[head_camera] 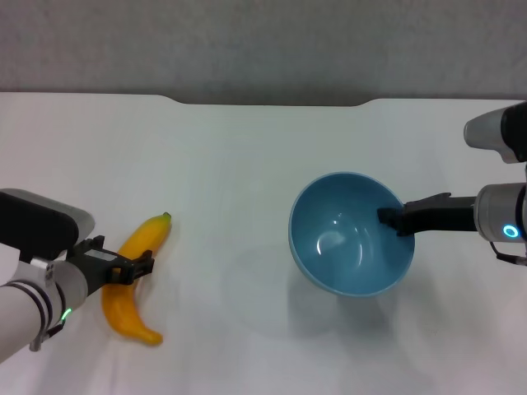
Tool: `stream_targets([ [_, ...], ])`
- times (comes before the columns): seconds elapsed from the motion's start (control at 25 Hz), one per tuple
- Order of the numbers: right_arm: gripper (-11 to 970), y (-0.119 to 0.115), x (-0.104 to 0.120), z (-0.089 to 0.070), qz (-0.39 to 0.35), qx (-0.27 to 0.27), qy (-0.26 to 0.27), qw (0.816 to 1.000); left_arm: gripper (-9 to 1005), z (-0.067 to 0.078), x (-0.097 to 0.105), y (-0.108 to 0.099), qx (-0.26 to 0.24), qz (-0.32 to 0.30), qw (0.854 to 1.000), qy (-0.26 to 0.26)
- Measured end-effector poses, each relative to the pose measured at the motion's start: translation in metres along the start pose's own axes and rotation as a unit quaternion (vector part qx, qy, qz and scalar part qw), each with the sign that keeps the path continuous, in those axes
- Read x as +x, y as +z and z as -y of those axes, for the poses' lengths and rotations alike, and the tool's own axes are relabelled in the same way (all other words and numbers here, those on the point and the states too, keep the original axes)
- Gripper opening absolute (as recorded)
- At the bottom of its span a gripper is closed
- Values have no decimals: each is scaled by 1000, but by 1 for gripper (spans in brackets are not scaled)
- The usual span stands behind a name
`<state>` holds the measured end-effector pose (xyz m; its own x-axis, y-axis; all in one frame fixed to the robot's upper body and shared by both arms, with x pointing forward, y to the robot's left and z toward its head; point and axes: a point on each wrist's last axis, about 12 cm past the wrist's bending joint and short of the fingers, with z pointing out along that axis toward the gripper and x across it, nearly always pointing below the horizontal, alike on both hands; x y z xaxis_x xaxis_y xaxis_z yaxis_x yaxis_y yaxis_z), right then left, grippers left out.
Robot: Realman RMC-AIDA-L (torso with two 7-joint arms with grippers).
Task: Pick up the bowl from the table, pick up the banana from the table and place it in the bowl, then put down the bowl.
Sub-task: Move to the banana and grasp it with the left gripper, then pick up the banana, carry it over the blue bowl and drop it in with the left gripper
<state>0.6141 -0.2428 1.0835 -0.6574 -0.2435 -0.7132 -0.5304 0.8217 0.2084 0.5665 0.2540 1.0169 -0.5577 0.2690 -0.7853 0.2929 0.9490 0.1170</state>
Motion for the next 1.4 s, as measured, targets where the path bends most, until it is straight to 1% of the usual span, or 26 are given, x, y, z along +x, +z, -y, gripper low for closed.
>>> stream_targets([
  [0.36,29,1,1,-2,-4,-2,-6,1000,891,3,4,0,6,-11,1000,-2],
  [0.64,30,1,0,-2,-2,-2,-6,1000,757,3,4,0,4,-8,1000,-8],
  [0.88,30,1,1,-2,-2,-2,-5,1000,546,2,1,0,0,3,1000,-19],
  [1.08,30,2,0,-4,-5,-4,-9,1000,521,2,1,-2,-2,11,999,-32],
  [1.32,31,3,4,-2,-15,-4,-5,1000,490,15,-30,-9,30,48,997,-45],
  [1.4,31,3,5,-3,-18,-6,-3,1000,490,17,-44,-15,38,69,996,-47],
])
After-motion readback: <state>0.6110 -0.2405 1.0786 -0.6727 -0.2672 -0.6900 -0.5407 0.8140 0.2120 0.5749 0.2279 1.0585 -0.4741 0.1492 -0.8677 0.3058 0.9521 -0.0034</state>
